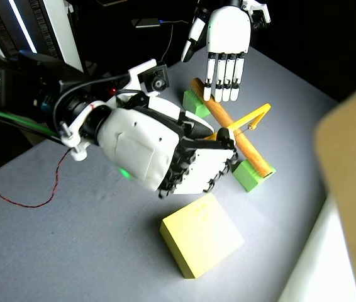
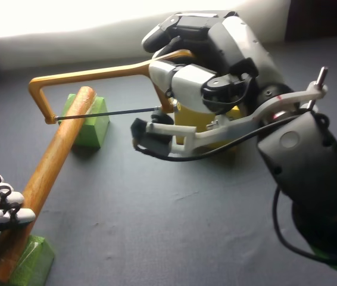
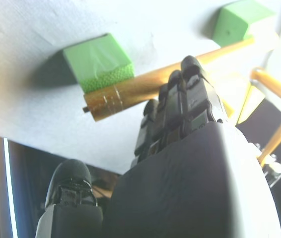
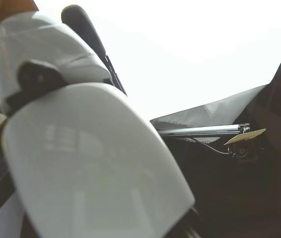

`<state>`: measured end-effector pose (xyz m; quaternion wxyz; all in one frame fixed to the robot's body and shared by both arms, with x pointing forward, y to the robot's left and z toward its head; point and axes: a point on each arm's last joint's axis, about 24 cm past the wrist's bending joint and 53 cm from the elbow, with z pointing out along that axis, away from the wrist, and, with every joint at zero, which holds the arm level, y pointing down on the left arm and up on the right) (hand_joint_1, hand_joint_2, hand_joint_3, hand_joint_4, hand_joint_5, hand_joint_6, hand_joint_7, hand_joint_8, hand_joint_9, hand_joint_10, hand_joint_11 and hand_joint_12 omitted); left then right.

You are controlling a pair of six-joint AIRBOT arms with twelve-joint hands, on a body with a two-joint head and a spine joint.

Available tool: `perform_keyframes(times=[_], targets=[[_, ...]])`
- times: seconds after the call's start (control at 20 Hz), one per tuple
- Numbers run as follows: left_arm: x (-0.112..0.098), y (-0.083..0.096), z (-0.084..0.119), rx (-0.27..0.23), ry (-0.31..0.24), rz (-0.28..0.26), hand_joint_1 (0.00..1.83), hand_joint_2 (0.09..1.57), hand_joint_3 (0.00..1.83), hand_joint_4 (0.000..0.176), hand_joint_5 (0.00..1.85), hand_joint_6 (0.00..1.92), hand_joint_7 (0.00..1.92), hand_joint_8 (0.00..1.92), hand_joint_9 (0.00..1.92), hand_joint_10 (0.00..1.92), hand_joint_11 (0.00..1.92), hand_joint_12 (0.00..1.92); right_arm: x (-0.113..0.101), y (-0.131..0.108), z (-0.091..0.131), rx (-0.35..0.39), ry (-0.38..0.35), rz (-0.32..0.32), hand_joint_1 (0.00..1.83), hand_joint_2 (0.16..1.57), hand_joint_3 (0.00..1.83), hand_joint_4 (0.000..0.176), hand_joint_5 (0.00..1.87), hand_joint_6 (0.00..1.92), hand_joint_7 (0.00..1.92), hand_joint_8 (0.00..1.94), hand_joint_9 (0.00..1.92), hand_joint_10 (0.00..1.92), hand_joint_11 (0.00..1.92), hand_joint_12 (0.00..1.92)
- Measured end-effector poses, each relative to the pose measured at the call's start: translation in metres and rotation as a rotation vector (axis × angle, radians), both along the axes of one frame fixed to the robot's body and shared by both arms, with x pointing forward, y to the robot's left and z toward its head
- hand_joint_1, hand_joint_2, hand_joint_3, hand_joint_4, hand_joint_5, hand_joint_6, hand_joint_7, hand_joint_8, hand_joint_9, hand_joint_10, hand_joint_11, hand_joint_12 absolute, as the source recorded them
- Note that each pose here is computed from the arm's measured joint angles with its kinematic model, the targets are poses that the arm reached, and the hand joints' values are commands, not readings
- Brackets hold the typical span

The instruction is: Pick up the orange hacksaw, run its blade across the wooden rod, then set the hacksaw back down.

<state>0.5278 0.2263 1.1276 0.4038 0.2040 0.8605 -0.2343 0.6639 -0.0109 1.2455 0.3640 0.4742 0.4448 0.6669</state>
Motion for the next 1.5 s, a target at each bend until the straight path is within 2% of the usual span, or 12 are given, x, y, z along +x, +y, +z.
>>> perform_keyframes(times=[0.2,0.3,0.5,0.65,0.8,0.9,0.95,1.0,1.25,1.5], targets=[[0.000,0.000,0.000,0.001,0.000,0.001,0.00,1.20,0.00,0.000,0.07,0.01,0.07,0.00,0.06,0.00,0.00,0.24,-0.005,0.014,-0.008,-0.012,0.026,0.002,1.36,1.18,0.00,0.000,0.76,1.13,0.85,1.24,0.83,1.43,0.69,1.53],[0.000,0.000,0.000,0.001,0.000,0.001,0.00,1.20,0.00,0.000,0.06,0.00,0.06,0.00,0.04,0.00,0.00,0.19,-0.007,0.018,-0.017,-0.014,0.057,-0.011,1.36,1.18,0.00,0.000,0.75,1.15,0.85,1.22,0.84,1.41,0.70,1.51],[0.000,0.000,0.000,0.000,0.000,0.000,0.00,1.21,0.00,0.000,0.07,0.00,0.07,0.00,0.05,0.00,0.00,0.22,-0.009,0.017,-0.023,-0.042,0.055,-0.019,1.36,1.18,0.00,0.000,0.78,1.12,0.86,1.21,0.84,1.41,0.69,1.53],[-0.001,-0.001,-0.001,0.001,0.002,0.001,0.00,1.20,0.00,0.000,0.07,0.00,0.07,0.00,0.06,0.00,0.00,0.22,-0.009,0.013,-0.037,-0.065,0.084,-0.030,1.36,1.18,0.00,0.000,0.76,1.13,0.84,1.25,0.82,1.42,0.69,1.53],[0.000,0.000,0.000,0.001,0.001,0.000,0.00,1.20,0.00,0.000,0.07,0.00,0.08,0.00,0.06,0.00,0.00,0.24,-0.011,0.014,-0.038,-0.074,0.085,-0.041,1.36,1.17,0.00,0.000,0.80,1.08,0.88,1.19,0.85,1.39,0.70,1.53],[0.001,0.001,0.000,0.003,-0.001,0.004,0.00,1.20,0.00,0.000,0.06,0.00,0.07,0.00,0.06,0.00,0.00,0.22,-0.014,0.020,-0.042,-0.081,0.097,-0.039,1.36,1.17,0.00,0.000,0.79,1.10,0.87,1.19,0.85,1.39,0.71,1.52],[0.001,0.001,0.000,0.003,-0.001,0.003,0.00,1.20,0.00,0.000,0.07,0.00,0.07,0.00,0.06,0.00,0.00,0.22,-0.018,0.032,-0.049,-0.091,0.117,-0.022,1.36,1.17,0.00,0.000,0.79,1.09,0.87,1.19,0.85,1.39,0.72,1.51],[0.001,0.001,0.000,0.003,-0.001,0.004,0.00,1.20,0.00,0.000,0.08,0.00,0.09,0.00,0.07,0.00,0.00,0.27,-0.017,0.035,-0.049,-0.091,0.116,-0.021,1.36,1.18,0.00,0.000,0.76,1.12,0.87,1.21,0.84,1.40,0.72,1.51],[0.001,0.001,0.000,0.003,-0.001,0.005,0.00,1.19,0.00,0.000,0.06,0.00,0.07,0.00,0.07,0.00,0.00,0.24,-0.008,0.041,-0.050,-0.089,0.108,-0.042,1.36,1.18,0.00,0.000,0.76,1.13,0.85,1.23,0.85,1.41,0.72,1.50],[0.001,0.001,0.000,0.004,-0.002,0.005,0.00,1.20,0.00,0.000,0.07,0.00,0.08,0.00,0.08,0.00,0.00,0.28,-0.007,0.067,-0.054,-0.081,0.108,-0.023,1.36,1.18,0.00,0.000,0.75,1.13,0.85,1.23,0.84,1.41,0.73,1.49]])
